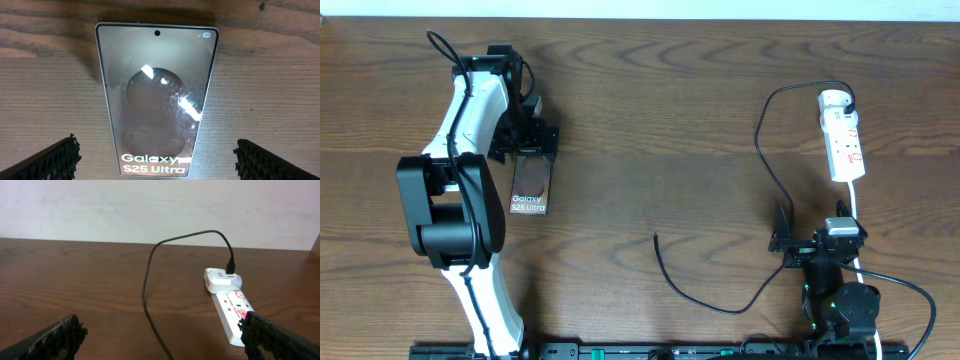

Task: Plug charger to phone and switch on socket
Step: 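Lower the left gripper down onto the phone's top edge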

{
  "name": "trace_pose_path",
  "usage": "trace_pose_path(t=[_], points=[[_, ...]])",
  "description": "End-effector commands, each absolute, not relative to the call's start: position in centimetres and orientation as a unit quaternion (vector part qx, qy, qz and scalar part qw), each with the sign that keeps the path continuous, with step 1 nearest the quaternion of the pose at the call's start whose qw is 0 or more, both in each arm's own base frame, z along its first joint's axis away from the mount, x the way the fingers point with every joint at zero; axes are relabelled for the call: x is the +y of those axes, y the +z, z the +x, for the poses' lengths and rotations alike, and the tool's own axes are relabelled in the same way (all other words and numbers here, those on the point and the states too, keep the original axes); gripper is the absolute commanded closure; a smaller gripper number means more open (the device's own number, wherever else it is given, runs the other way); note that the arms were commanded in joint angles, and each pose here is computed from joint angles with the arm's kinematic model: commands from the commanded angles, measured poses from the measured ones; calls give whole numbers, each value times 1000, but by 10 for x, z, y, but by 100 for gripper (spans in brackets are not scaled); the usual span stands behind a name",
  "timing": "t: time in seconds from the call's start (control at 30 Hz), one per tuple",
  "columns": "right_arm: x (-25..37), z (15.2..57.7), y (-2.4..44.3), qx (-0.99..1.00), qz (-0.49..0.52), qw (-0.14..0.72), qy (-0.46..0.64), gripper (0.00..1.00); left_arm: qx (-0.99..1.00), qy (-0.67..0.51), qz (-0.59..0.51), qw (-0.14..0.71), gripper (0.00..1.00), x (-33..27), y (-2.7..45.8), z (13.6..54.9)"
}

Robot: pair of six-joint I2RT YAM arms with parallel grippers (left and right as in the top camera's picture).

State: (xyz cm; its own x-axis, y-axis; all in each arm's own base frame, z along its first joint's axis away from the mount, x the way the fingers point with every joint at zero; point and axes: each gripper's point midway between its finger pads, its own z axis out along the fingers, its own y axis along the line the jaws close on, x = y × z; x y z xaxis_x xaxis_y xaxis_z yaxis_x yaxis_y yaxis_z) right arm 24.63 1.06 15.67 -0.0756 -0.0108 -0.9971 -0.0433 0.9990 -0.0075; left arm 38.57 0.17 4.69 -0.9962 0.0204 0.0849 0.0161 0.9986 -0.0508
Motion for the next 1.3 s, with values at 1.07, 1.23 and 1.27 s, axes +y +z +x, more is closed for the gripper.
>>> trace_pose_path(t=[1.07, 1.23, 1.27], points=[[10, 246, 156, 733, -13, 680, 14, 1, -997, 21, -2, 69, 2, 3, 31, 368], [10, 246, 156, 733, -13, 680, 14, 1, -997, 21, -2, 71, 2, 3, 32, 361], [10, 246, 156, 733, -13, 680, 14, 1, -997, 21, -1, 68, 2, 3, 33, 359]])
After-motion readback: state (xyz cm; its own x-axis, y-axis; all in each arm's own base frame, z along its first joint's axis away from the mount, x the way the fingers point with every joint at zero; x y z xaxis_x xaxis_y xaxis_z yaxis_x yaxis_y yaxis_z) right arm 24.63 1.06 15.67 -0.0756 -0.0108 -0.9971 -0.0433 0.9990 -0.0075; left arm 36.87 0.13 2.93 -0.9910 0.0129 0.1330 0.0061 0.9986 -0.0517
